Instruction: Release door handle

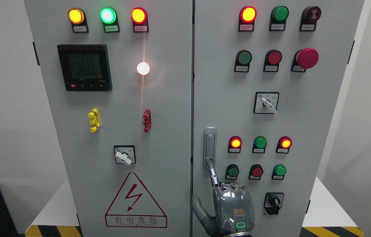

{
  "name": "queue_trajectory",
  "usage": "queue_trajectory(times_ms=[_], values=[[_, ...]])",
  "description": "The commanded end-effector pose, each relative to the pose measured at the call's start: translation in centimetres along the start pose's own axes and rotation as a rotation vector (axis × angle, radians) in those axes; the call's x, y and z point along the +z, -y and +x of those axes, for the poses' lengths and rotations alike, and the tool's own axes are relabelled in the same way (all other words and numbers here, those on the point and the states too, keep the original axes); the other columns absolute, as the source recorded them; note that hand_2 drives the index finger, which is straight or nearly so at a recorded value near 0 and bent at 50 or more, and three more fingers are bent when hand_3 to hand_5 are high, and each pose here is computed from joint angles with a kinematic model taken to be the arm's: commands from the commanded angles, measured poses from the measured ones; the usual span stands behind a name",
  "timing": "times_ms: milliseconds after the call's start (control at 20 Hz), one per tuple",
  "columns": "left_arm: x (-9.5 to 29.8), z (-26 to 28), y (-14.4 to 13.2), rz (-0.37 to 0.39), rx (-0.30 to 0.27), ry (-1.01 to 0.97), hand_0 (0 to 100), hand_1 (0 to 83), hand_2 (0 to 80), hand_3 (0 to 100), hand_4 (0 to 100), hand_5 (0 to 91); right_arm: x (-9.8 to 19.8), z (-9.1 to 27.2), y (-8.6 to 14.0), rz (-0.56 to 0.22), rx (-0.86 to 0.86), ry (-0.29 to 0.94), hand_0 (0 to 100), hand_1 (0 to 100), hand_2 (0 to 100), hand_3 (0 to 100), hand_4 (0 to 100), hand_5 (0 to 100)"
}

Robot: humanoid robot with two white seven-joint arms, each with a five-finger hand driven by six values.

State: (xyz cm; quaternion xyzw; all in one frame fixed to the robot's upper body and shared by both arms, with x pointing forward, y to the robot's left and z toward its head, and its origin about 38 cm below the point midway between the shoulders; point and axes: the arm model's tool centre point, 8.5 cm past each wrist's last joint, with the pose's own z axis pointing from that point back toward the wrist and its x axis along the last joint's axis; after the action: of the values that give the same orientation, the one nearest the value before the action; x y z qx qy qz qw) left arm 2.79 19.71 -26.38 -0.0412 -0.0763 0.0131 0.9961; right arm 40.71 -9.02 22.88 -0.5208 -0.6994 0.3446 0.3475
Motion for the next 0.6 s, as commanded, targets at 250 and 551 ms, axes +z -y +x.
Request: queue_trajectory(times_ms=[250, 551], values=[[0.07, -0.60, -0.01, 0.000, 0.002, -0.010, 12, 55.6, 0.0, 0, 0, 0.0, 0.11, -0.11, -0.63, 0.021, 0.004, -0.002, 46, 32, 2, 100, 100, 100], [0.06, -0.49, -0.01, 0.000, 0.001, -0.007, 12, 55.6, 0.0, 0, 0, 0.0, 0.30, -0.05, -0.86, 0.028, 0.002, -0.003, 46, 32, 2, 100, 100, 100]])
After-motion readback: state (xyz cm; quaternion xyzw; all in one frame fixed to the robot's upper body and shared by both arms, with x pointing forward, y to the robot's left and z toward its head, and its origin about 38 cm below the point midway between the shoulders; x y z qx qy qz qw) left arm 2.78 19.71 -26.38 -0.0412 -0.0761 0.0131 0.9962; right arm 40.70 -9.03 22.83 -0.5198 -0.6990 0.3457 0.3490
